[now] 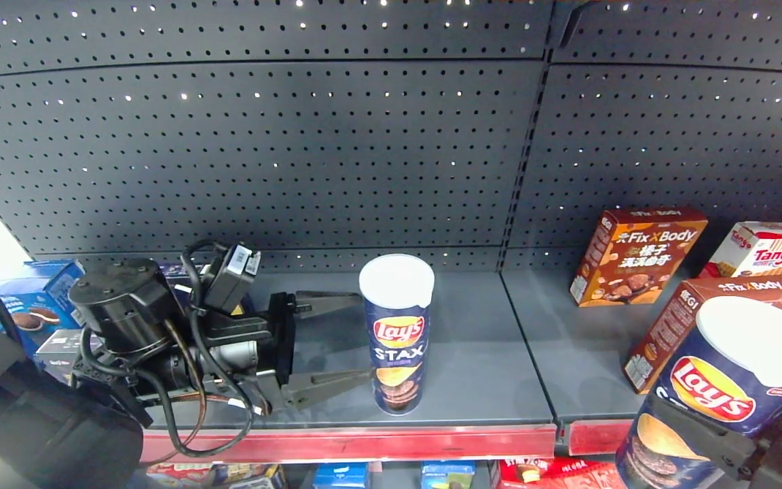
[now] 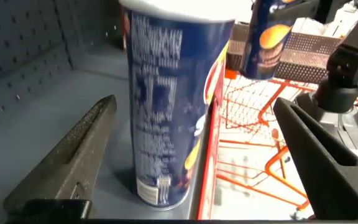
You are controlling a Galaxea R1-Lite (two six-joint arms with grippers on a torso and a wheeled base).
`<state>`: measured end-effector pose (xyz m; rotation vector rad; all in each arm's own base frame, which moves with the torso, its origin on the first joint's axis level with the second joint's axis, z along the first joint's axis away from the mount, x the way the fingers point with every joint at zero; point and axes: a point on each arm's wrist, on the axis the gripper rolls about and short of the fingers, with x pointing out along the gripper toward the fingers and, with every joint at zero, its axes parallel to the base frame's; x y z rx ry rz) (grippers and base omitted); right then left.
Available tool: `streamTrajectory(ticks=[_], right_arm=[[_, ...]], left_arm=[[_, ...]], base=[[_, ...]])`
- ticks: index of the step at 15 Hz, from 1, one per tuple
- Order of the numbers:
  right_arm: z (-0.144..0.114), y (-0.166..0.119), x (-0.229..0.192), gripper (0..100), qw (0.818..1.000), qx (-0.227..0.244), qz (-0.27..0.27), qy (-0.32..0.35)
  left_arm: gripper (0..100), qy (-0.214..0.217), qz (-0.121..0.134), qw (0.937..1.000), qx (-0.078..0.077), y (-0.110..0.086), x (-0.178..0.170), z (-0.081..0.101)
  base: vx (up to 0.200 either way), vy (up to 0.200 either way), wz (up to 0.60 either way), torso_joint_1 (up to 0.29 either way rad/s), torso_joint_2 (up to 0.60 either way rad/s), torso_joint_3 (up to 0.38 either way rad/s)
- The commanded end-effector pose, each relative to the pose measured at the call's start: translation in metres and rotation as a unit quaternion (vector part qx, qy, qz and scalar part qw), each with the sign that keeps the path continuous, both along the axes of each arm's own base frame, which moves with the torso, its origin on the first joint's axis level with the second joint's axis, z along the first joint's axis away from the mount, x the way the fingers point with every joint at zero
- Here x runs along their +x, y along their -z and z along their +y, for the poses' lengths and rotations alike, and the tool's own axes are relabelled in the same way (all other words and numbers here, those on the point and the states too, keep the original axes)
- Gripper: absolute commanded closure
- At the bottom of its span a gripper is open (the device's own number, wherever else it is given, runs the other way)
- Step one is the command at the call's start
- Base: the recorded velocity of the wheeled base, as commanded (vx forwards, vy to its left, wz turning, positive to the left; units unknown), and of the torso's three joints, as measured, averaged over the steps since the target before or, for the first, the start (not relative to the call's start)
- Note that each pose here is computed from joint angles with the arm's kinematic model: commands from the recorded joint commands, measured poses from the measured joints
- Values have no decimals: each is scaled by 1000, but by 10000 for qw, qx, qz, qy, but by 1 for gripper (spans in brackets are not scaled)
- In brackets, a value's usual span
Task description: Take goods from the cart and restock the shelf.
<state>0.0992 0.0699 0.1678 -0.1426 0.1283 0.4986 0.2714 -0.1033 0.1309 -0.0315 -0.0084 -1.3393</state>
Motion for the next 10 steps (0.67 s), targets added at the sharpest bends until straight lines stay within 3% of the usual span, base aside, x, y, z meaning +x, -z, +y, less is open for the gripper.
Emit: streamTrajectory(ticks=[1,7,10], right_arm=[[-1,0,-1,100,10000,12,-18,-2],[0,0,-1,100,10000,12,-18,-10],[-1,-1,-1,100,10000,21,-31,-2]], left_arm=[[0,3,-150,9999,-55,-9,-1,0],[0,4,-663,9976,-220,-41,-14,4],[0,-225,-873,9956,-264,-53,-24,19]], base=[[0,0,0,0,0,0],[0,0,0,0,0,0],[0,0,0,0,0,0]])
